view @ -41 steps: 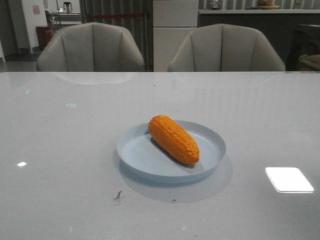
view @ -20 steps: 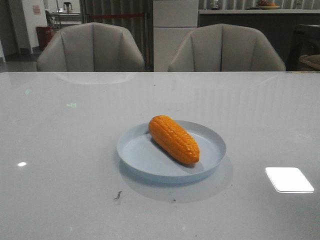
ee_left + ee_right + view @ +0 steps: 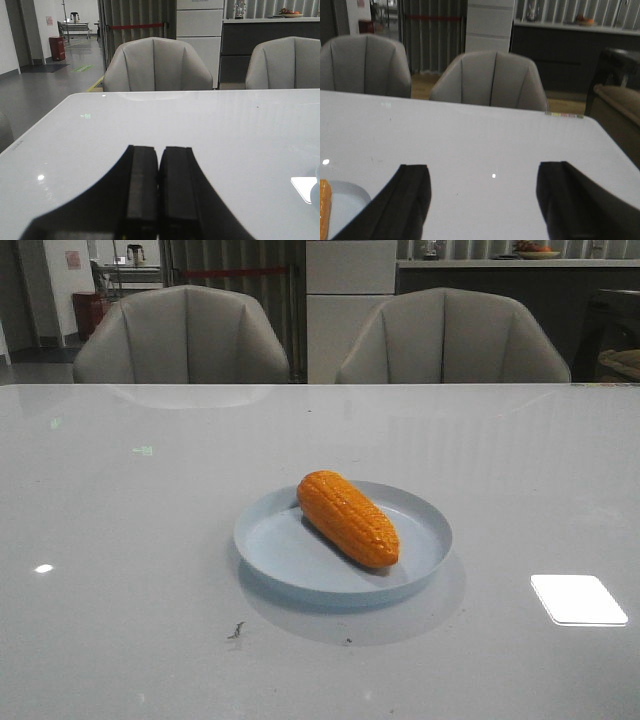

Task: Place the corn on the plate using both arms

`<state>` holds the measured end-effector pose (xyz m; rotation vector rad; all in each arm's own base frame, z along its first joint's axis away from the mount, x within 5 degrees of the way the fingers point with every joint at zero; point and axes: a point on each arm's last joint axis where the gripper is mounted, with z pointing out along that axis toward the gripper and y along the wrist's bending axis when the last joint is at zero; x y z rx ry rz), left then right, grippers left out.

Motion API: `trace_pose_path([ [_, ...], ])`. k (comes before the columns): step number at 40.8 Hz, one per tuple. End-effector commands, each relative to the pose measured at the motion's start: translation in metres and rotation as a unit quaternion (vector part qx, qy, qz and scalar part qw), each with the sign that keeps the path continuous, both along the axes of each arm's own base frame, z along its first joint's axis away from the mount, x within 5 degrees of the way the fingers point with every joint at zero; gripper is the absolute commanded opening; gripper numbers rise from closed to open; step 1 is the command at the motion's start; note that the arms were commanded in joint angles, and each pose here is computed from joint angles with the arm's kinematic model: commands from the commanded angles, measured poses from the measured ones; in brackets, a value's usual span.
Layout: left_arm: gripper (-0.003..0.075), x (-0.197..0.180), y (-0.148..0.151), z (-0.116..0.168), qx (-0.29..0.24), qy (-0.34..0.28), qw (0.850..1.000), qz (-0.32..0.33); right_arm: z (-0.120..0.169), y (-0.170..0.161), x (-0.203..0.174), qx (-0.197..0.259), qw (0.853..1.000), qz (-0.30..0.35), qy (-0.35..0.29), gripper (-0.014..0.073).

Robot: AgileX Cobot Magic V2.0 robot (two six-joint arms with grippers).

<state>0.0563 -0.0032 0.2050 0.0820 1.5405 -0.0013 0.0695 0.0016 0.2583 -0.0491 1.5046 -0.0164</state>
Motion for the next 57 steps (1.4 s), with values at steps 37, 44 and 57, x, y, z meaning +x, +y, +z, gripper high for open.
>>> trace_pose_path([
  [37, 0.0094, 0.0, 0.0, -0.004, -0.008, -0.029, 1.0, -0.001, -0.059, 0.002, -0.016, 0.072, 0.996, 0.013, 0.055, 0.0059],
  [44, 0.0094, 0.0, 0.0, -0.004, -0.008, -0.029, 1.0, -0.001, -0.06, 0.002, -0.016, 0.072, 0.996, 0.013, 0.056, 0.0059],
  [57, 0.0094, 0.0, 0.0, -0.004, -0.008, -0.029, 1.0, -0.001, -0.06, 0.002, -0.016, 0.072, 0.996, 0.013, 0.057, 0.0059],
])
